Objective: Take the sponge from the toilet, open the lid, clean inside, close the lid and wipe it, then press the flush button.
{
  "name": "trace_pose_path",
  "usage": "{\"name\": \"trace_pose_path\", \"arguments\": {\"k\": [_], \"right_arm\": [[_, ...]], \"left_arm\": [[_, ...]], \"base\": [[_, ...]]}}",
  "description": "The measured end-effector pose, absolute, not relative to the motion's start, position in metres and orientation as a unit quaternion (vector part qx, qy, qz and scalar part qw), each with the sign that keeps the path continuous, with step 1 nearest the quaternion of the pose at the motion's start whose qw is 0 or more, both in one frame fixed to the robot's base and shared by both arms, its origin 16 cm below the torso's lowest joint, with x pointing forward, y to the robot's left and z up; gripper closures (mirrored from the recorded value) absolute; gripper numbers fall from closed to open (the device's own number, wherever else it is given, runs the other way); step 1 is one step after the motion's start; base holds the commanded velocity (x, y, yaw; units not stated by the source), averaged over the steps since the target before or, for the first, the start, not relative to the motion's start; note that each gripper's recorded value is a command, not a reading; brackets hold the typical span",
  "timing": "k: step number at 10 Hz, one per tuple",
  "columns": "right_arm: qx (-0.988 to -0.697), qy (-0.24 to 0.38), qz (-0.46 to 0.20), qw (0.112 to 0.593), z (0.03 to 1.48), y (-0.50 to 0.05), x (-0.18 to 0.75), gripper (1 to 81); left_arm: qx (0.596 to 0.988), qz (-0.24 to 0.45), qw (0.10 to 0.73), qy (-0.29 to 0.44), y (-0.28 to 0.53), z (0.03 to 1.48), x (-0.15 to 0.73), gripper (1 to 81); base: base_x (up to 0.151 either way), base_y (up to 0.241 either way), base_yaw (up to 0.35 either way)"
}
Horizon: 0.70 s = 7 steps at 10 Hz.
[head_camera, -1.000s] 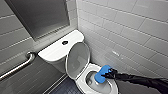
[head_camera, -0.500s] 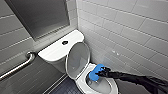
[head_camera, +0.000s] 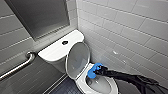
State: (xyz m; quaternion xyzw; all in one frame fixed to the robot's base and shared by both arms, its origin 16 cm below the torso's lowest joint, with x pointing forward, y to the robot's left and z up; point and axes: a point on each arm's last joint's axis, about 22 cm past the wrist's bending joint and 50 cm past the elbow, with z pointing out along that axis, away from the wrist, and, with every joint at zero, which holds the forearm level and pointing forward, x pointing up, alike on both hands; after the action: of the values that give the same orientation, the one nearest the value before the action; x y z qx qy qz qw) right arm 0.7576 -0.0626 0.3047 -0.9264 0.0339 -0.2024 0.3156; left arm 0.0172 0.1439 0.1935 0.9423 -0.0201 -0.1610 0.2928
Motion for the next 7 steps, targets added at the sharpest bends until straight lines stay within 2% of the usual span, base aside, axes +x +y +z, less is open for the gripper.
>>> {"name": "trace_pose_path", "arguments": {"k": [3,5,7], "right_arm": [[-0.925,0.071,-0.206,0.313,0.293,-0.08,0.751,81.1],[-0.928,0.093,-0.202,0.298,0.287,-0.133,0.744,81.1],[-0.924,0.106,-0.195,0.313,0.289,-0.149,0.724,81.1]], "left_arm": [[0.943,-0.163,0.291,-0.02,0.148,0.194,0.014,1.0],[0.942,-0.164,0.291,-0.019,0.147,0.195,0.012,1.0],[0.941,-0.164,0.295,-0.019,0.142,0.196,0.013,1.0]], "base": [[0.0,0.0,0.0],[0.0,0.0,0.0],[0.0,0.0,0.0]]}}
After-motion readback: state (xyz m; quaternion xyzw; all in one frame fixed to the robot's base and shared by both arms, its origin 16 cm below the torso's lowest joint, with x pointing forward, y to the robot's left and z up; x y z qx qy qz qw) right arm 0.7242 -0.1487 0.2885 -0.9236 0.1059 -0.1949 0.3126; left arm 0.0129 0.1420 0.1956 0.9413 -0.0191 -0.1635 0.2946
